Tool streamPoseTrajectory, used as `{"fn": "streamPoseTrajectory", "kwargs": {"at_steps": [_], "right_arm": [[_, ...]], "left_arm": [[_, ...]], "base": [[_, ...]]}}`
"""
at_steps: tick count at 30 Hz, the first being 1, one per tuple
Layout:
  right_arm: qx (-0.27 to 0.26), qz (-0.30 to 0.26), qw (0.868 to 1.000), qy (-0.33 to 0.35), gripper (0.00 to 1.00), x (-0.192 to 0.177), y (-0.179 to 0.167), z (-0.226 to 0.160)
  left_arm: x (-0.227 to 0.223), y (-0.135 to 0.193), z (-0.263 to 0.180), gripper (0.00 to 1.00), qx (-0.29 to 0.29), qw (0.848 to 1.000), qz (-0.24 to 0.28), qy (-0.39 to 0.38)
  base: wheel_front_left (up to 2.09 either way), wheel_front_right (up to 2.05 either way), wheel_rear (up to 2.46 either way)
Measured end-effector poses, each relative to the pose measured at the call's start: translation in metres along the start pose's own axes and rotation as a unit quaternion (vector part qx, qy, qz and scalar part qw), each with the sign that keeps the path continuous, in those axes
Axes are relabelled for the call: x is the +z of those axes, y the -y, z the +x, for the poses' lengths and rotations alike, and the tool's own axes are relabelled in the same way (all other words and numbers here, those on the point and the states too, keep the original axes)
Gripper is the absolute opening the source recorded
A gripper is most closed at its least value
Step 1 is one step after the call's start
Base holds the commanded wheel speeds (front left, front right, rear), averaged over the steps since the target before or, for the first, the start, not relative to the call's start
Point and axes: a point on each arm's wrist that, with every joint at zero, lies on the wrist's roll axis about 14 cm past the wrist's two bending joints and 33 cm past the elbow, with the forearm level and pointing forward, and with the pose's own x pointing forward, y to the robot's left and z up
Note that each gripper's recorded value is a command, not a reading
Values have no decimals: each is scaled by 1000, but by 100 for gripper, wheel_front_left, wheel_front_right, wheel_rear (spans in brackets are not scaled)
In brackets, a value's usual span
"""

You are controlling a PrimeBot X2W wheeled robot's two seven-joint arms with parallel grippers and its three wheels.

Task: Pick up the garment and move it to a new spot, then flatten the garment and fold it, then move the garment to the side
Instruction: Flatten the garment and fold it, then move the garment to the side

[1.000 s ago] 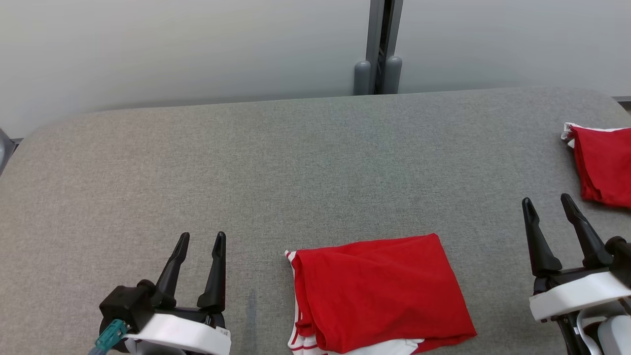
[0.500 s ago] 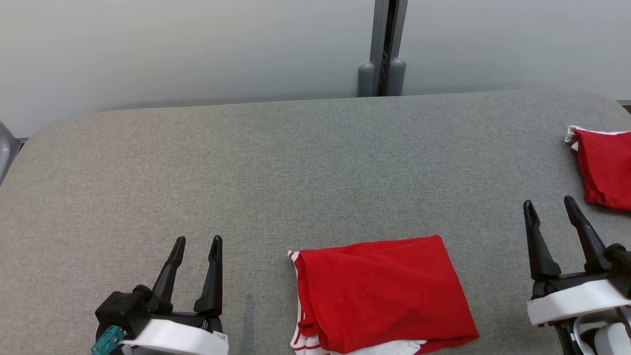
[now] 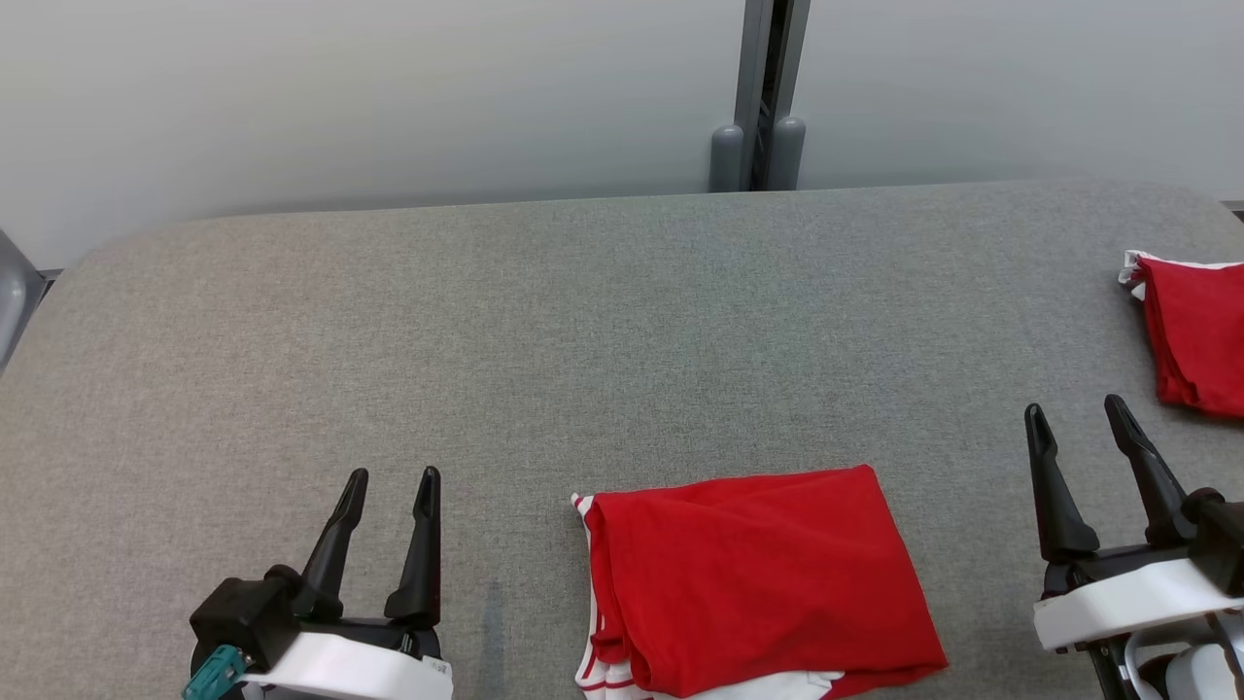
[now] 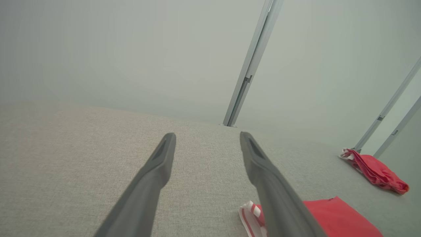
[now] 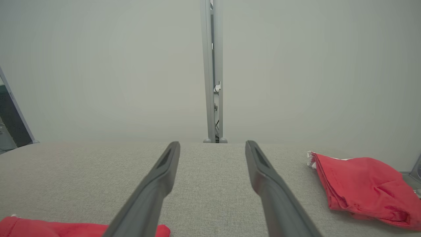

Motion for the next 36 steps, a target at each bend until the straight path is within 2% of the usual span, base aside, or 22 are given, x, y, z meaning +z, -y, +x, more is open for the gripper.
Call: {"fn": "streamPoseTrajectory", "kwargs": {"at_steps": [36], "right_arm": [[3, 8, 1000, -17, 100, -13, -4, 2]], "left_arm": [[-4, -6, 0, 100, 9, 1000, 1, -7]], "base": [[0, 0, 0]]}}
